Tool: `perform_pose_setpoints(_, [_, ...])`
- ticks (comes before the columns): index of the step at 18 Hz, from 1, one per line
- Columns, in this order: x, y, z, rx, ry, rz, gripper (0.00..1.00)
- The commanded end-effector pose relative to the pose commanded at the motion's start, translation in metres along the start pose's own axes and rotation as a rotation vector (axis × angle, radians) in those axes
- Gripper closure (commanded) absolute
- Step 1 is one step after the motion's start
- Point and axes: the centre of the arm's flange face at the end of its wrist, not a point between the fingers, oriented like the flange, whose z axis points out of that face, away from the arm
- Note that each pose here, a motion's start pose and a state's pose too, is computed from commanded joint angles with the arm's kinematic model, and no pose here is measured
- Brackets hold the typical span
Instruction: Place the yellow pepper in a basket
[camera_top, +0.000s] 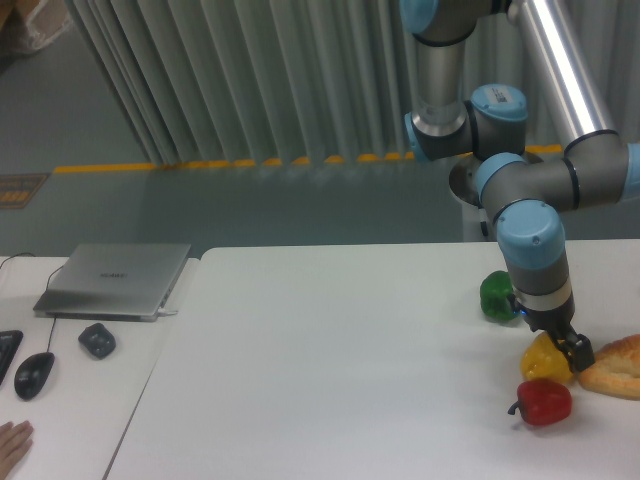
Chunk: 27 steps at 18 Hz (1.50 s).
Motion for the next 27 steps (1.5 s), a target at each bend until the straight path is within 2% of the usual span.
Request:
perform_pose_setpoints(12, [0.001, -0.002, -0.005, 0.011, -0.003, -0.013, 0.0])
perform_pose_setpoints(17, [0.034, -0.02, -0.065, 0.155, -0.047, 0.008, 0.0])
perform_pose_setpoints(27, [0.058, -0.031, -0.097, 0.201, -0.069, 0.047, 0.0])
